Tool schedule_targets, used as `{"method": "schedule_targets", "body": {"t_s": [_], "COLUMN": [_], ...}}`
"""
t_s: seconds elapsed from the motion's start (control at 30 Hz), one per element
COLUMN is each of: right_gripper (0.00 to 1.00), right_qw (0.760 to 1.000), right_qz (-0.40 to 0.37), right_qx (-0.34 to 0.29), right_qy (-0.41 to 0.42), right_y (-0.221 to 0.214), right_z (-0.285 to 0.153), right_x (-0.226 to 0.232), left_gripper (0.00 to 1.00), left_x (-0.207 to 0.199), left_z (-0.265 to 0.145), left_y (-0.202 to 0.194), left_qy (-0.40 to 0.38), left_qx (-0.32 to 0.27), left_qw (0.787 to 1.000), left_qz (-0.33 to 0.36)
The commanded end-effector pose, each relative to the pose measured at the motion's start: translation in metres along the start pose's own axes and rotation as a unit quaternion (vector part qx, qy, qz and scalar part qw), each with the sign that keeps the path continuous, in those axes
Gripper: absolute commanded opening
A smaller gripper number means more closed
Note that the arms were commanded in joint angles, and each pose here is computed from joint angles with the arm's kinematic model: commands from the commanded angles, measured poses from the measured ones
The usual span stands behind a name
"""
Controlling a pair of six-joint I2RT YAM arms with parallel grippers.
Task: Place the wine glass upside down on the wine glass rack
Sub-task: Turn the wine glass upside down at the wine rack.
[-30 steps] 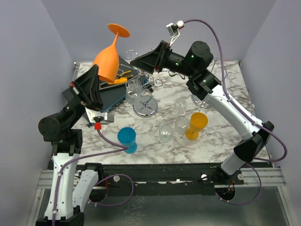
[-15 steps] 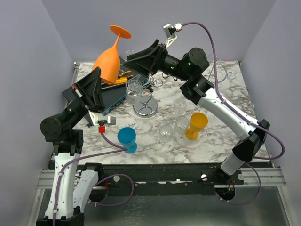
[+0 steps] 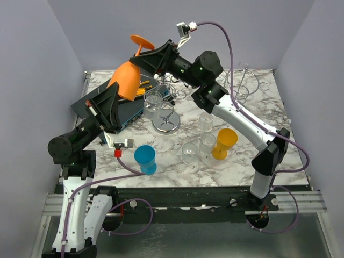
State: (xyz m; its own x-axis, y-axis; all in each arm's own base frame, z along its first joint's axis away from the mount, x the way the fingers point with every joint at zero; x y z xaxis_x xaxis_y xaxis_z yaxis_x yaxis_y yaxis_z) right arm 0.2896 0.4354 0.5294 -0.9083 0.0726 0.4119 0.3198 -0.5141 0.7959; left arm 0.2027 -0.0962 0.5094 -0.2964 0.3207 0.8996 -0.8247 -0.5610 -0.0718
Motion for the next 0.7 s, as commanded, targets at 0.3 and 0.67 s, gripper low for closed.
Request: {"method": "schedule_targets", "body": {"t_s": [0.3,0.67], "right_gripper": [0.09,0.00], "right_qw": [0.998,0.987], "right_qz": [-0.003,-0.144], "right_qx": [-0.069,-0.058], "right_qy": [0.008,-0.042], "right_y": [0.025,0.064], "right_z": [0.008,-0.009], "right_x": [0.010,0.026], "left_gripper": [0.35,0.99], "left_x": [-0.015,-0.017], "left_z": [-0.005,-0.013], "left_y": [0.016,0.009], "left_qy": [-0.020,-0.009], "left_qx": [-0.039,-0.003], "left_qw": [0.999,1.000], "left_qz": [0.029,0.009]}}
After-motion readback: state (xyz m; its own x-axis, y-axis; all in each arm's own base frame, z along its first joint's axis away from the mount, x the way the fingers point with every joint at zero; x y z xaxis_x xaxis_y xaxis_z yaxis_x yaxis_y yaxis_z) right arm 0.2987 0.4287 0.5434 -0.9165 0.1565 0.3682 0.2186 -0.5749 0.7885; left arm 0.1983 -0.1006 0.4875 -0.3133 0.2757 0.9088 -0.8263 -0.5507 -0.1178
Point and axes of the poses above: each gripper's point midway between its finger pads, its own z axis out along the fingers, its own x axis along the line the jaws close on, y = z × x, the point moved 2 cm from there along -z, back along the fingers, and after that the axes turned 8 degrees about -z, right-handed, at the moved point
